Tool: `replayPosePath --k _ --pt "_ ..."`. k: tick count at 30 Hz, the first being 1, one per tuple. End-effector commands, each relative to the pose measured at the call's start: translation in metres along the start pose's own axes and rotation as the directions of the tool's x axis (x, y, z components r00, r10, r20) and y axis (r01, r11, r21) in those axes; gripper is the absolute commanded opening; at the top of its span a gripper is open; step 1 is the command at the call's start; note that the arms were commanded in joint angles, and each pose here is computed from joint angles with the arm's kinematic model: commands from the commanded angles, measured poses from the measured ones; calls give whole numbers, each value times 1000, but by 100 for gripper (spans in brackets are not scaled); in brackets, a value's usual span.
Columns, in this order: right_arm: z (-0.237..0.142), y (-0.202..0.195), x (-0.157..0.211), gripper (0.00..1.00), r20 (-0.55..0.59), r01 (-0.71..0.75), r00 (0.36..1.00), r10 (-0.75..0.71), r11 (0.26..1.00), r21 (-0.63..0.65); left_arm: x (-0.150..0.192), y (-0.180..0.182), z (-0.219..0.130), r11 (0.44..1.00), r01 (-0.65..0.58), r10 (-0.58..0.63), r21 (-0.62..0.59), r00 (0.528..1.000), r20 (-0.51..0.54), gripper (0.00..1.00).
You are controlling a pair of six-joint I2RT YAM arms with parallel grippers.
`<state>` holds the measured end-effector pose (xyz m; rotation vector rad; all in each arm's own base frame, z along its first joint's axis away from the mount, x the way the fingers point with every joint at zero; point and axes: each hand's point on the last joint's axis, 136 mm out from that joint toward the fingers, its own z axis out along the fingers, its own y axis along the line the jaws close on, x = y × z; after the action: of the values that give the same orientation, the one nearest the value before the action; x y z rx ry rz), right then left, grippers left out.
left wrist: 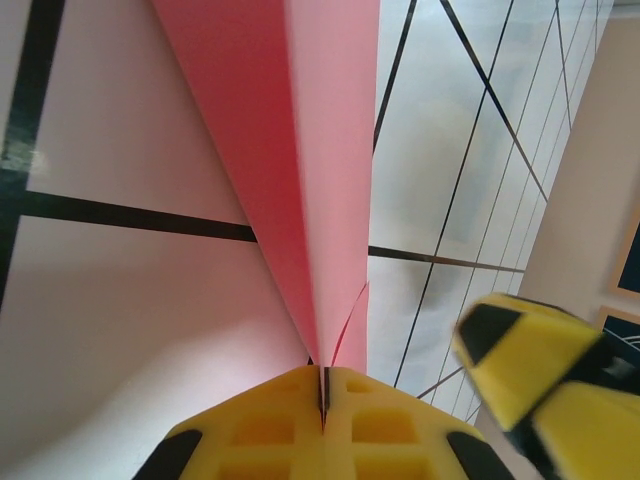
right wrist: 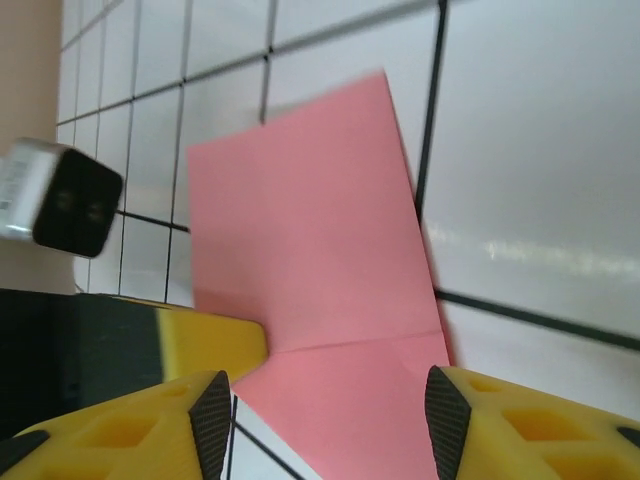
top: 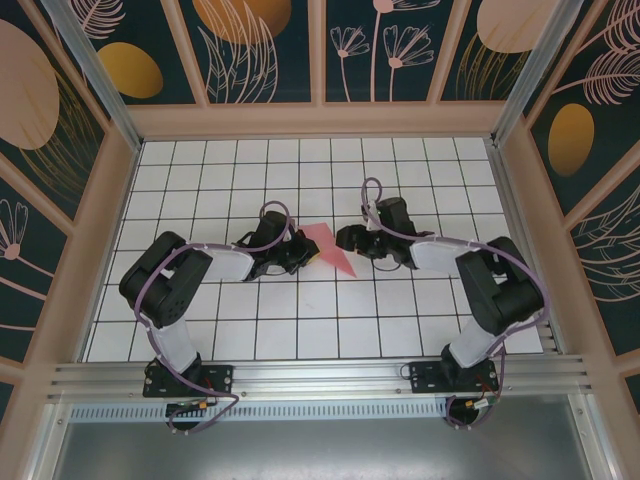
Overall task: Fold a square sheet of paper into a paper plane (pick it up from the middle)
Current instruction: Fold the wing for the fifth time at the center of the table.
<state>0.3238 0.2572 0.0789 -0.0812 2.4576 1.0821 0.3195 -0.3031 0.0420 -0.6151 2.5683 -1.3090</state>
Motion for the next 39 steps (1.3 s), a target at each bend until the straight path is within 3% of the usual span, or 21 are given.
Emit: replayPosePath --k 1,7,11,21,30,39 --pt "-13 7 -10 56 113 218 968 -224 974 64 -2 -12 0 1000 -11 11 27 1000 15 3" --pt "-18 17 7 55 130 493 852 -508 860 131 -2 -15 -1 1000 -13 13 25 1000 12 3" --pt "-18 31 25 54 159 695 686 -710 704 144 -1 -14 -2 1000 -11 11 20 1000 9 3" --pt "7 28 41 53 96 851 474 -875 483 206 -1 -15 -3 1000 -4 3 8 1000 7 4" --pt "29 16 52 53 52 882 409 -911 409 233 -2 -16 -3 1000 -5 5 -1 1000 7 4" --pt "41 6 53 33 29 893 377 -926 371 254 0 -15 -1 1000 -6 7 5 1000 -7 5"
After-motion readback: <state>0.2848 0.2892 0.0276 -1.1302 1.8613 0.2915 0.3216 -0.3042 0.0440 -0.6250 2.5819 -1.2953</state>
